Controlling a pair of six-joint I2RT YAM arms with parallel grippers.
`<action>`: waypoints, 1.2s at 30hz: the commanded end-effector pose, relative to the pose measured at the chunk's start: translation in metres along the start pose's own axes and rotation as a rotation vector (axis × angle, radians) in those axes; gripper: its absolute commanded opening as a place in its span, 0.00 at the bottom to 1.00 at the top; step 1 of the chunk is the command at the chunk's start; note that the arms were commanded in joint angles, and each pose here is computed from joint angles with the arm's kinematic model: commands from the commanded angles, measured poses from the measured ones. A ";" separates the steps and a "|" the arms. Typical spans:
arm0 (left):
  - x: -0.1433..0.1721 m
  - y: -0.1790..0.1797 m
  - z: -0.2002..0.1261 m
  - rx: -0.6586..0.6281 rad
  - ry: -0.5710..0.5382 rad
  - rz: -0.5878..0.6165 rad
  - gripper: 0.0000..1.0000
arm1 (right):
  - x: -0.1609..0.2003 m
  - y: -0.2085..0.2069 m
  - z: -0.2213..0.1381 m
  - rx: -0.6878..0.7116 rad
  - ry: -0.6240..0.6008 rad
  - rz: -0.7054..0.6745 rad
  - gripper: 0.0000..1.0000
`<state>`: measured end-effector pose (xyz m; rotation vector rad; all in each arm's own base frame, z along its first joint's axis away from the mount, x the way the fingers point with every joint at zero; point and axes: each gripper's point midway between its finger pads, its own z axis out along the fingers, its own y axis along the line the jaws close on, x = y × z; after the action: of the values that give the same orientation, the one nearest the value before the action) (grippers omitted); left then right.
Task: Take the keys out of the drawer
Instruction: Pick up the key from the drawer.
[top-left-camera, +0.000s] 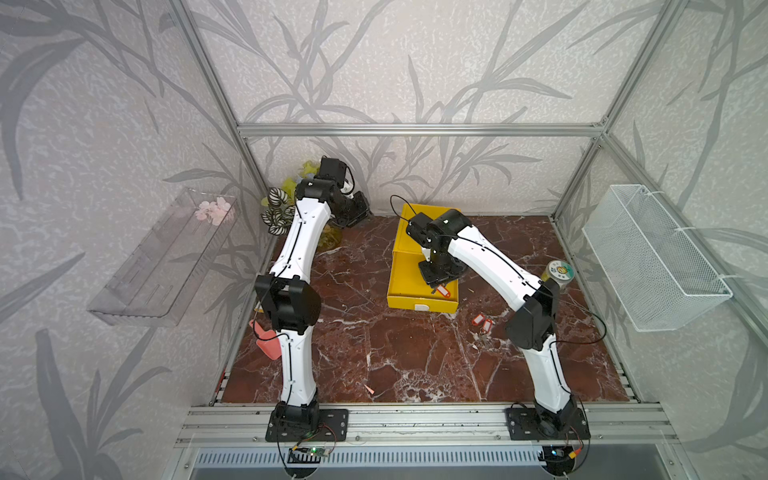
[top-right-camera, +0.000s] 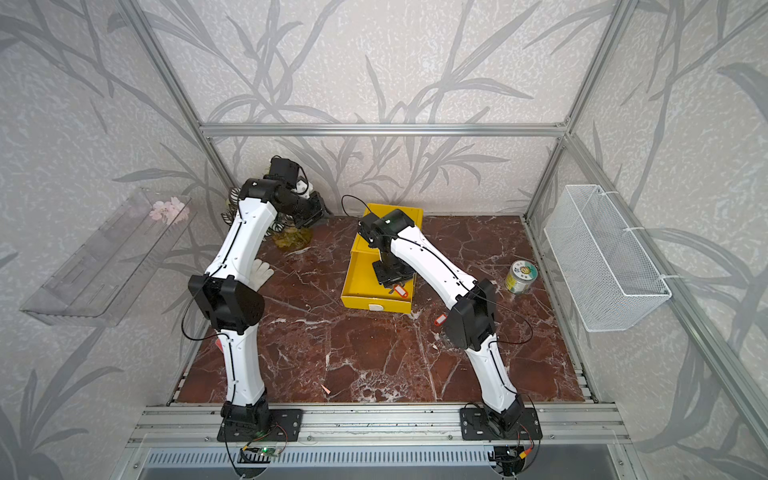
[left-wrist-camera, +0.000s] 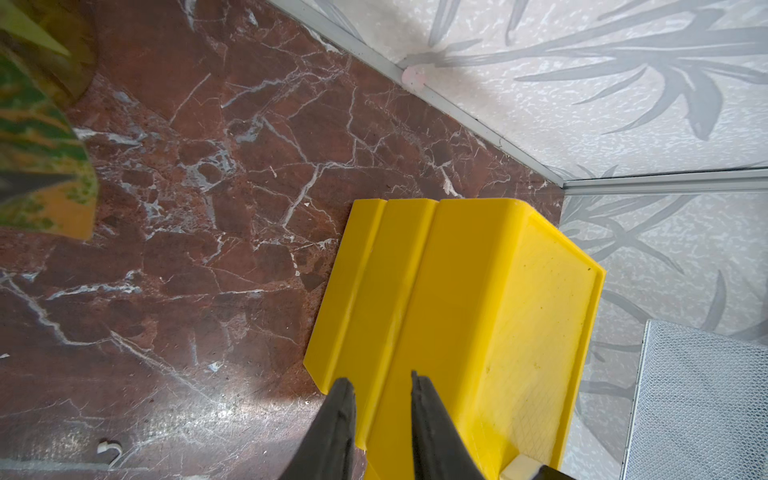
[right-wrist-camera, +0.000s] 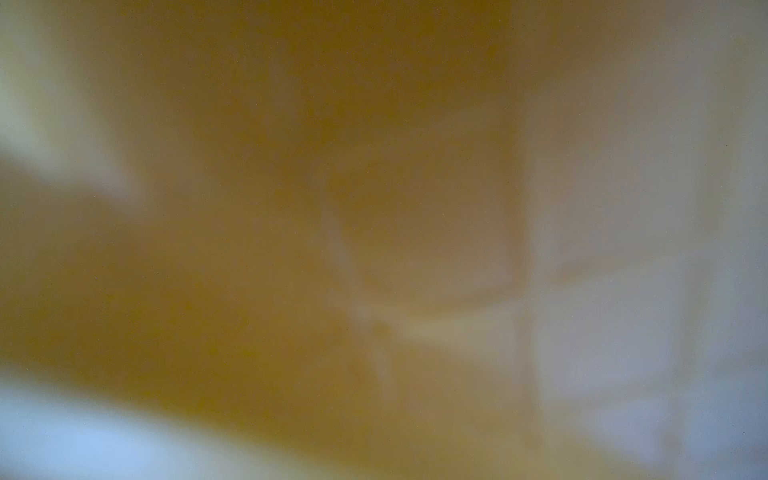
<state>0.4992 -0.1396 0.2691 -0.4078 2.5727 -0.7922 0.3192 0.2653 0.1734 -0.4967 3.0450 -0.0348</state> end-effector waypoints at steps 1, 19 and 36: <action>0.001 0.001 0.001 -0.008 0.023 -0.003 0.27 | 0.063 -0.019 0.020 0.065 0.346 -0.003 0.36; 0.010 -0.002 -0.012 -0.044 0.028 0.032 0.27 | 0.073 0.004 0.048 0.264 0.333 -0.244 0.26; 0.003 -0.009 -0.014 -0.027 0.000 0.041 0.27 | 0.036 -0.003 0.016 0.308 0.154 -0.246 0.07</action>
<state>0.4924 -0.1405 0.2716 -0.3963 2.6125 -0.7516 0.3306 0.2878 0.1714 -0.6587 2.8330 -0.3009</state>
